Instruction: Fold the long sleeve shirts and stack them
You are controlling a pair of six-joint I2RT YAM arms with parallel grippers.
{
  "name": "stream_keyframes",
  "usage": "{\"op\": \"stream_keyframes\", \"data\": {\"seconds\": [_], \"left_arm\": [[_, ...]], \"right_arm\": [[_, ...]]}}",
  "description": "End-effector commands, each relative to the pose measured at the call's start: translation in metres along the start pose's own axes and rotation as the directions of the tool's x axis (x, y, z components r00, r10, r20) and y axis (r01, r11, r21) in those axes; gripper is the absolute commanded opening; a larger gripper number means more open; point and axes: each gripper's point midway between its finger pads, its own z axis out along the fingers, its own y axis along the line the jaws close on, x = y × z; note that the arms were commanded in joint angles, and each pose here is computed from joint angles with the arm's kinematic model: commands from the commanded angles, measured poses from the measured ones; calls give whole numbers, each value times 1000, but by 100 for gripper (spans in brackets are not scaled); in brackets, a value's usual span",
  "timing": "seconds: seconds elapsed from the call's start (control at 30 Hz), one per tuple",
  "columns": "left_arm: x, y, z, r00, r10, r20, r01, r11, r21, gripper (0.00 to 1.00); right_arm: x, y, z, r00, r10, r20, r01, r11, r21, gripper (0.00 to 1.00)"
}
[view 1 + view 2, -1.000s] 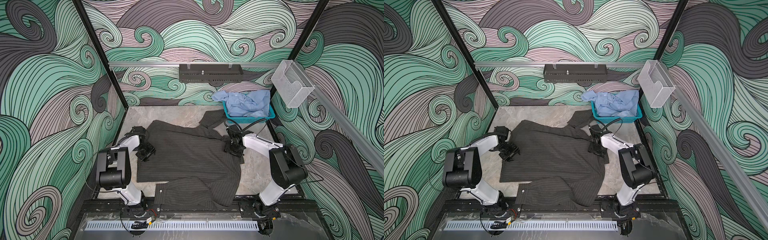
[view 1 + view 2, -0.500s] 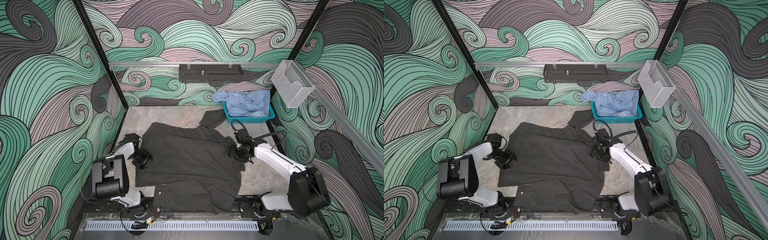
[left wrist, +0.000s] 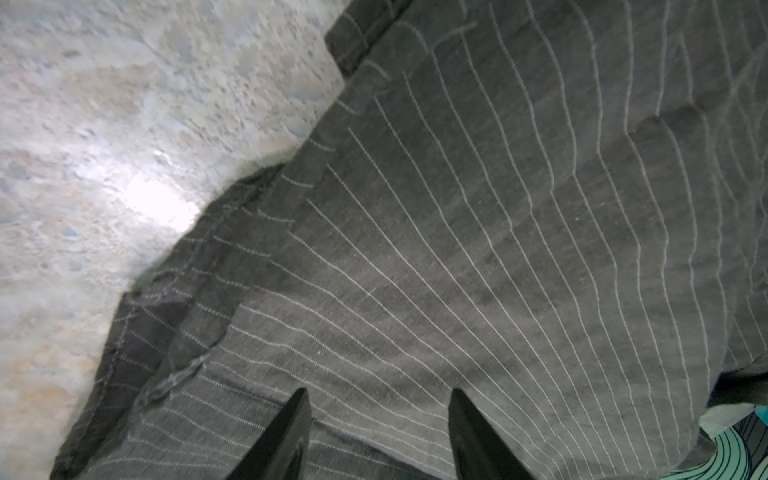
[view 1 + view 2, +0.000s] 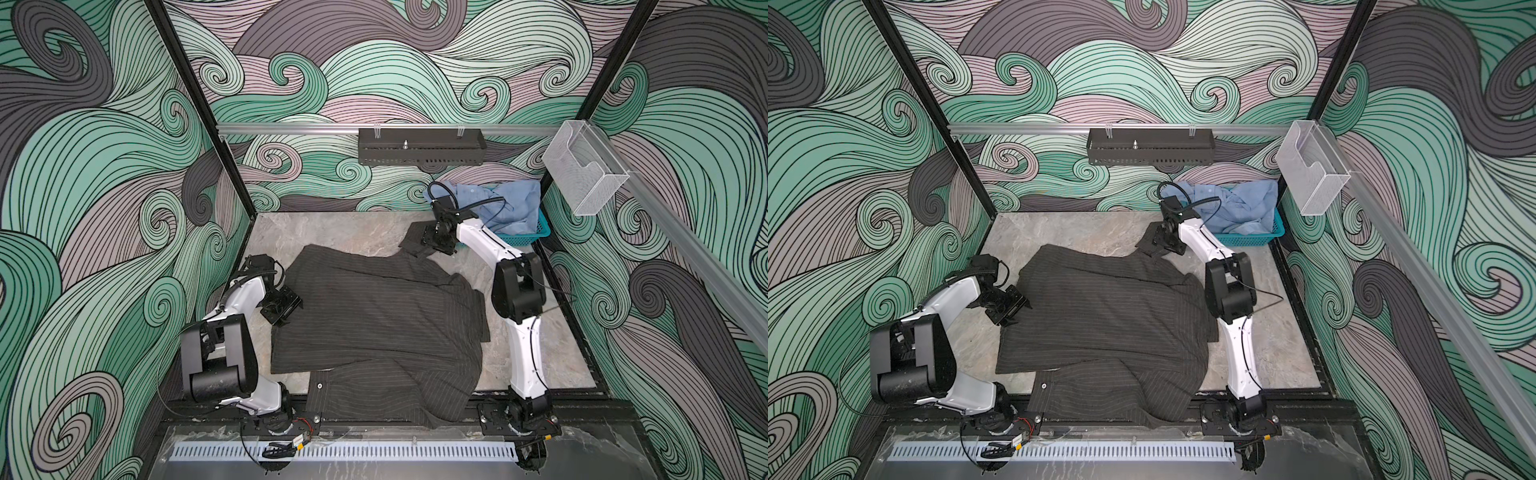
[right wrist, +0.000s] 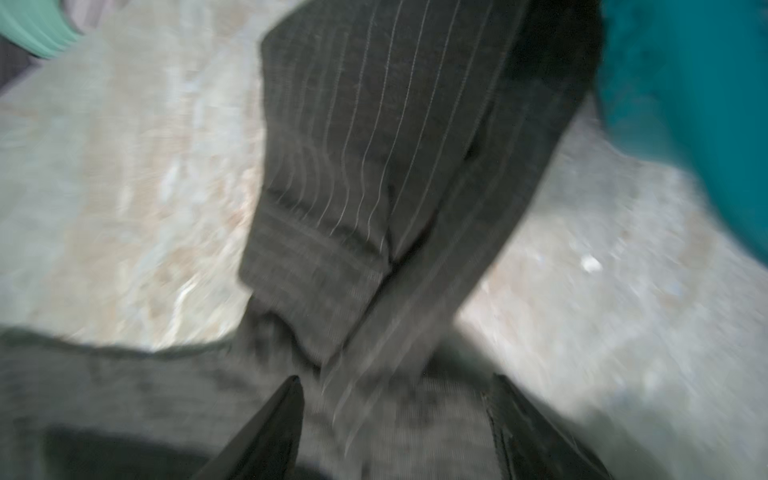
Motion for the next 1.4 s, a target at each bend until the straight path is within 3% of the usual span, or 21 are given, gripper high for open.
{"op": "stream_keyframes", "data": {"seconds": [0.0, 0.1, 0.2, 0.23, 0.27, 0.3, 0.43, 0.53, 0.63, 1.03, 1.27, 1.37], "left_arm": [[-5, -9, -23, 998, 43, 41, -44, 999, 14, 56], [-8, -14, -29, 997, 54, 51, -55, 998, 27, 56], [-10, -17, -33, 996, 63, 60, -65, 997, 33, 56], [-11, -18, -34, 996, 65, 63, -67, 997, 35, 56], [-12, -18, -35, 996, 66, 65, -68, 997, 34, 56], [-13, -18, -35, 995, 68, 68, -70, 997, 36, 56], [-15, -21, -36, 995, 68, 71, -71, 997, 43, 56], [-16, -22, -35, 995, 68, 72, -72, 996, 46, 56], [-18, -23, -34, 995, 67, 71, -71, 996, 49, 56], [-24, -29, -37, 994, 61, 87, -67, 996, 60, 56], [-34, -41, -52, 989, 51, 140, -66, 992, 105, 56], [-40, -52, -56, 988, 44, 151, -66, 987, 146, 56]], "right_arm": [[-7, -10, 2, 1000, -2, -19, 3, 997, 73, 73], [-12, -11, 20, 999, 17, -30, -14, 996, 83, 69], [-21, -6, 27, 1000, 15, -25, -14, 998, 62, 54], [-26, -1, 26, 1000, 0, -11, 0, 999, 47, 38], [-33, 6, 22, 1000, -28, 11, 27, 999, 26, 15], [-42, 13, 16, 997, -62, 43, 61, 998, 15, 1], [-79, 46, -26, 951, -221, 216, 229, 973, -13, 0], [-99, 73, -65, 860, -360, 362, 382, 924, 13, 0], [-106, 85, -88, 784, -417, 460, 446, 894, 49, 0], [-129, 82, -124, 639, -500, 585, 478, 854, 207, 0], [-135, 94, -185, 503, -428, 751, 486, 858, 163, 0], [-137, 94, -177, 501, -459, 734, 495, 847, 192, 0]]}}
